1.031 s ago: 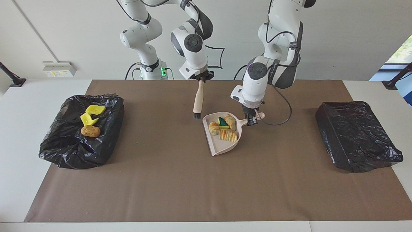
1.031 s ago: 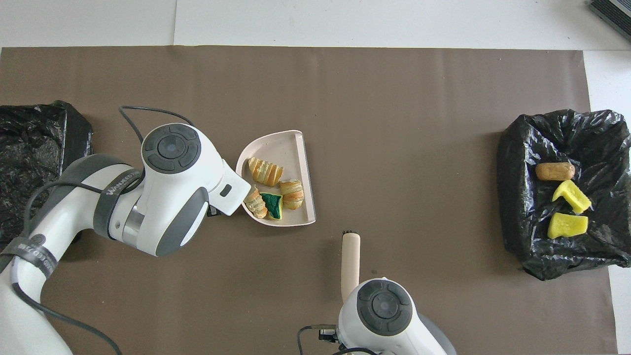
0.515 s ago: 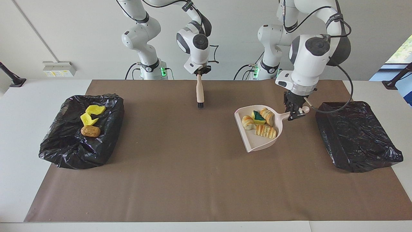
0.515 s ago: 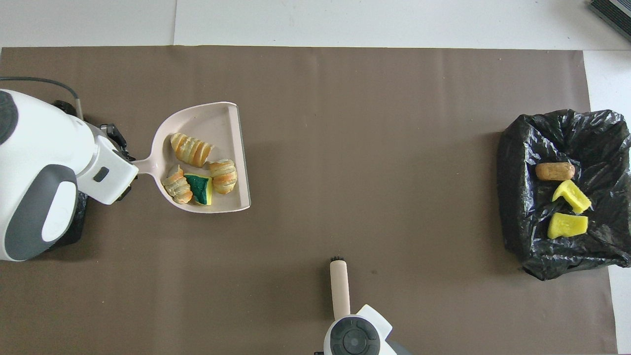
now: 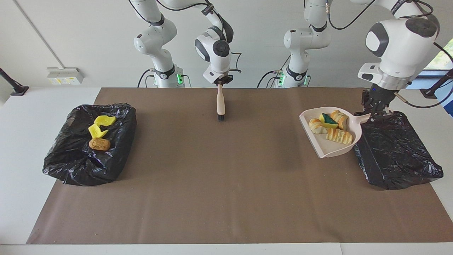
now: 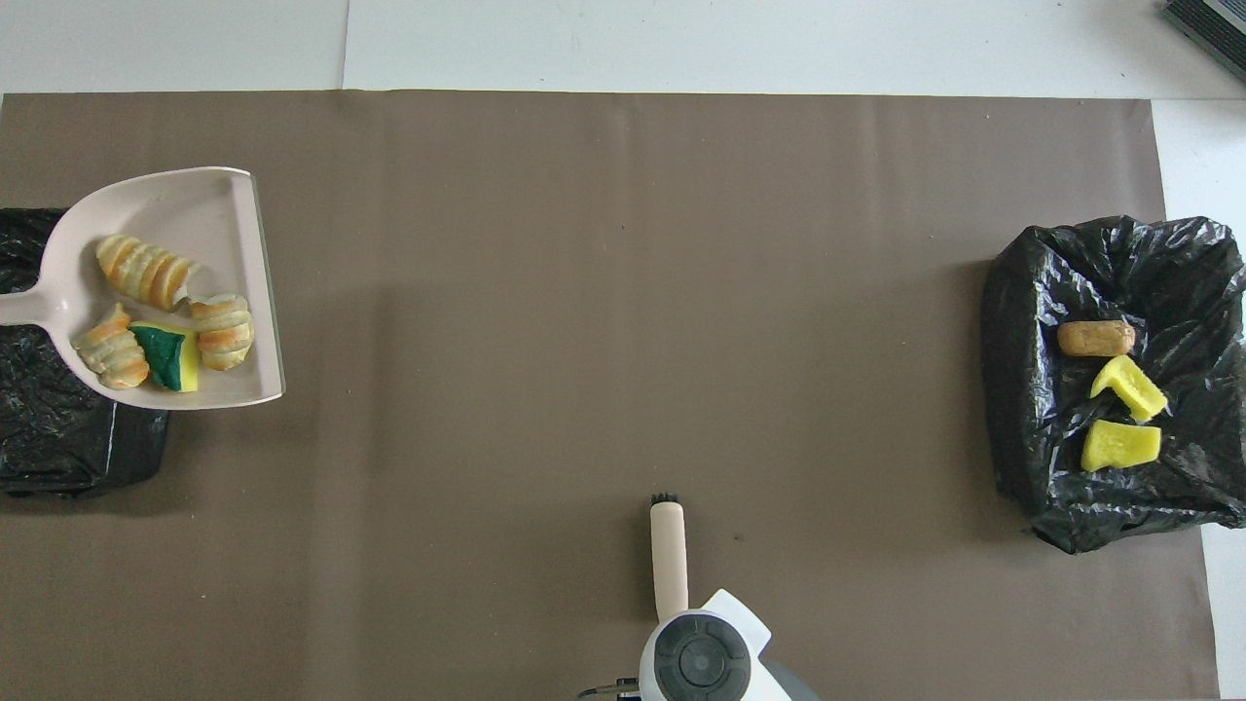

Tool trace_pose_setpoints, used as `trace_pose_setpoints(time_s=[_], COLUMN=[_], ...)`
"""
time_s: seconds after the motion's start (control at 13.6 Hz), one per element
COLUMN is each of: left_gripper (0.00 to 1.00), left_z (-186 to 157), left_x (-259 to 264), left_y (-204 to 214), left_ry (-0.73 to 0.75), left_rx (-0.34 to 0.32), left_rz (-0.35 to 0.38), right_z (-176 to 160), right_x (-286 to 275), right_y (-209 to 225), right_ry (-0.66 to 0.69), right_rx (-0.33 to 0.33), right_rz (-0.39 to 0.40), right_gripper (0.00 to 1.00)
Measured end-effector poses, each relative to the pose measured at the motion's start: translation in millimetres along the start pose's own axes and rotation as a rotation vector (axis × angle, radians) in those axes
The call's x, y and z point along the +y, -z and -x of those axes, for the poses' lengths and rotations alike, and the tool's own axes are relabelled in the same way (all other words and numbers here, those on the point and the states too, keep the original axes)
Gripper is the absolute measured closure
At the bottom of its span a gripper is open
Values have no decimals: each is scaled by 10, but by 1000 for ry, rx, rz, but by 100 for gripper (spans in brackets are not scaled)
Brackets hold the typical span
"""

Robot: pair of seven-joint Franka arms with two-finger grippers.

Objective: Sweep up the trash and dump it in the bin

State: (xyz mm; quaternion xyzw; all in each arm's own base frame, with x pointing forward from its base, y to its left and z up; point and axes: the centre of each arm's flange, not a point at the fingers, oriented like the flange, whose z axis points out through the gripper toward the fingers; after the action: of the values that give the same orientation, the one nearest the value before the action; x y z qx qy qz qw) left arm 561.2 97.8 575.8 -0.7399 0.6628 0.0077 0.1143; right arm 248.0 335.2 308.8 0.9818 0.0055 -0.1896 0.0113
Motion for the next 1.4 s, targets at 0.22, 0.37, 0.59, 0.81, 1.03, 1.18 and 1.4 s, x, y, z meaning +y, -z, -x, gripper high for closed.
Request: trace_pose_setpoints(time_s=[0.22,0.37,0.59,0.81,1.03,1.18,1.4], left_gripper=[69,69,69,69,69,69,69], left_z=[683,1193,1844,2035,1971,2011,2036], left_x=[-56,-20,93,62,1,9,-3], left_y=[36,-40,-233,-418,-387,-364,-322], left_ry=[16,46,88,-8,-71,-100,-145], left_rx=[-97,-173,-232,-336,-422,-486,-573], left_rz=[-10,8,25,61,71,91,108], right_z=[-57,-231,-570,-868,-1146,-1383,-1658], right_x=[-38,-24,131,347,664,1081,1834], right_y=[75,347,877,1386,1879,2172,2555], right_ry=[13,-6,-31,-56,-75,-79,-62], right_rx=[9,37,94,205,313,365,426], right_rz=[-13,-60,-119,-127,-129,-141,-150], right_gripper=[34,10,0,0,0,0,0])
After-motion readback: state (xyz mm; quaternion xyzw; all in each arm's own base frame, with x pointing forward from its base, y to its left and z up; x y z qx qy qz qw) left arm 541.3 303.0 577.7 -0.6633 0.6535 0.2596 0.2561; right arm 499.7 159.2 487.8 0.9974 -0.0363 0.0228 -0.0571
